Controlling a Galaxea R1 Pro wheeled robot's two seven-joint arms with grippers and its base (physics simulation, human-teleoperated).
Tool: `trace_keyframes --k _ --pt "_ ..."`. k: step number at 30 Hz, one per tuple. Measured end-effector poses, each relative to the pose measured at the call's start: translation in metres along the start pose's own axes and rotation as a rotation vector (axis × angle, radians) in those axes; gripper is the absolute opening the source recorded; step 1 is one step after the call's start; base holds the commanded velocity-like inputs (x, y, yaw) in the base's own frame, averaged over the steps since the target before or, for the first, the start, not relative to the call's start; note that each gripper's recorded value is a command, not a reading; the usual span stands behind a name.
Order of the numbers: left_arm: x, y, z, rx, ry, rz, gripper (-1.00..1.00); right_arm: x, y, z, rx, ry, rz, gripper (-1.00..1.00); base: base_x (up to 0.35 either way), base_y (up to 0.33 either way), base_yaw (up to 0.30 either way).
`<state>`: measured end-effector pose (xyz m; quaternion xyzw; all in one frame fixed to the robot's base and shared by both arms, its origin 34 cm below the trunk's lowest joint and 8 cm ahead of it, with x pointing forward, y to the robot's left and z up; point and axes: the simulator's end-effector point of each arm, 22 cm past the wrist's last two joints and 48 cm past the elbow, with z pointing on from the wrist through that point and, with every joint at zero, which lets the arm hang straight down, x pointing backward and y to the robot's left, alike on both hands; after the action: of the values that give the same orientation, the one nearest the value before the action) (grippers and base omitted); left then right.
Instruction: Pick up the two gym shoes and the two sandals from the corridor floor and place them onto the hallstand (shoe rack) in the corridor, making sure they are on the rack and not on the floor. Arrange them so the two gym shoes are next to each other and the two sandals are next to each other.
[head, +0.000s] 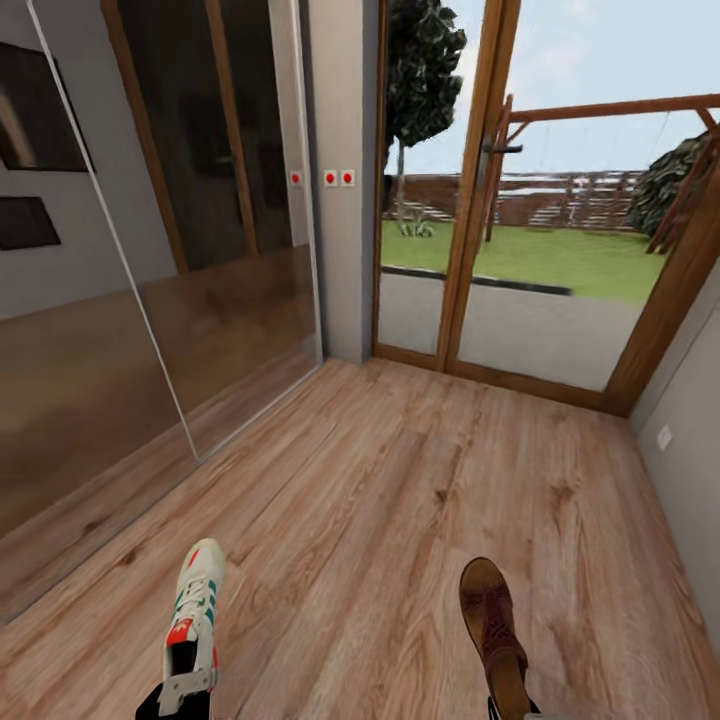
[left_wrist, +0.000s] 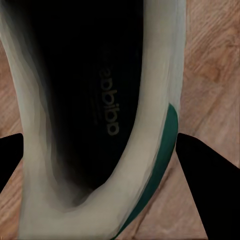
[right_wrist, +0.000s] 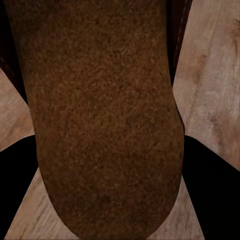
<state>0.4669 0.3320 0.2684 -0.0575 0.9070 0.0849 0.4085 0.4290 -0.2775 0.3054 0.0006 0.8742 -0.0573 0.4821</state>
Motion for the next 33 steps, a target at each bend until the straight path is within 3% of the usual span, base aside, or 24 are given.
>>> trace_keyframes --k 33 --pt "-0.0001 0.0004 0.0 -0.002 0.0 -0.003 -1.0 -0.001 0.0007 0.0001 -0.002 -0.004 -0.001 -1.0 0.0 0.0 0.279"
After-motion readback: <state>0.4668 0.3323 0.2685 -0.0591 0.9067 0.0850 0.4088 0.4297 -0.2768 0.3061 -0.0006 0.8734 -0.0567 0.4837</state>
